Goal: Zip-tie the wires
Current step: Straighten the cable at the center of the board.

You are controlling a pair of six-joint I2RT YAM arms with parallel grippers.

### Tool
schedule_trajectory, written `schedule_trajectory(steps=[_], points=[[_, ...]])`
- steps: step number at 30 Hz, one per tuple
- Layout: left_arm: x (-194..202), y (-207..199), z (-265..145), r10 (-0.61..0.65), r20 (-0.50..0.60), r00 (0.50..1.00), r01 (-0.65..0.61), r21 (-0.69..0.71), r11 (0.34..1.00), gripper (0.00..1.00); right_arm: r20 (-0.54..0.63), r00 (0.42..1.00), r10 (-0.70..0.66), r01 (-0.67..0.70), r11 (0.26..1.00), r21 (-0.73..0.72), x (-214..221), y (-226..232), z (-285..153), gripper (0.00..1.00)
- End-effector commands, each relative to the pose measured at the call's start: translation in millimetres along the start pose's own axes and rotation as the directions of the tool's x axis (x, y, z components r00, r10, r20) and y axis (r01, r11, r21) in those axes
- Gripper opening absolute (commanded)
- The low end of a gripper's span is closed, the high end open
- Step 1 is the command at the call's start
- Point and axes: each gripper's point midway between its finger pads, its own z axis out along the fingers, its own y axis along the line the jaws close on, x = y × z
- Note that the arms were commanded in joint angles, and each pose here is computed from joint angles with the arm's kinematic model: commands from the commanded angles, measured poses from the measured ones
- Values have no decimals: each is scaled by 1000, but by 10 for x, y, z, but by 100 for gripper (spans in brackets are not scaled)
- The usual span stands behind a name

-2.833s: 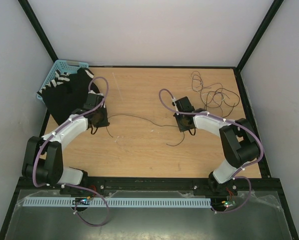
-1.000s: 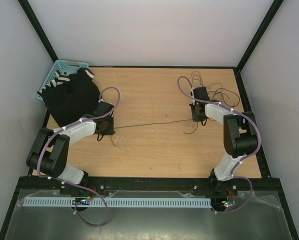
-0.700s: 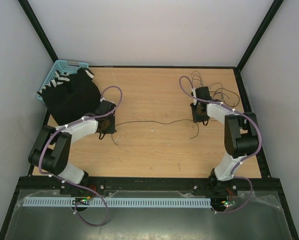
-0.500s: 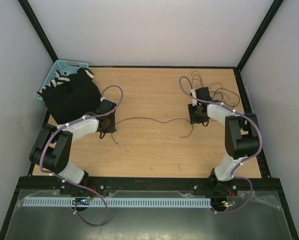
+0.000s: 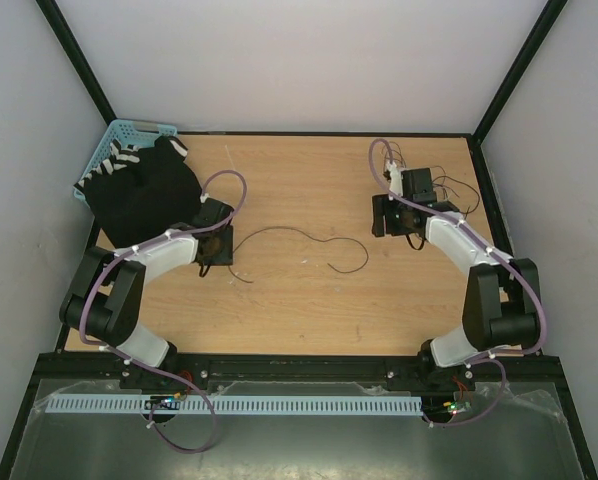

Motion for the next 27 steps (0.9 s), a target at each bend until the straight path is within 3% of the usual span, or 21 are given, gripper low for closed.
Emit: schedule_trajectory(steps=[1,7,11,18,27], points=[[152,112,-25,19,-70,997,-22,-45,999,49,90,996,19,-24,998,51,-239,-69,-105,75],[-115,34,-238,-31,18,999,30,20,999,81,182,981,71,-112,967,227,-537,-480,-154,76],[-368,40,-460,-102,101,990,95,75,993,92,229,967,114,-184,932,313,-718,-746,-60,72],[-708,-145,-1029,-155,265,952,84,259,962,96,213,966,144,-219,895,389,-910,-1068,314,65],[-686,-184,-1337,-179,324,929,68,327,942,97,161,973,168,-222,876,428,-890,-1291,674,50]])
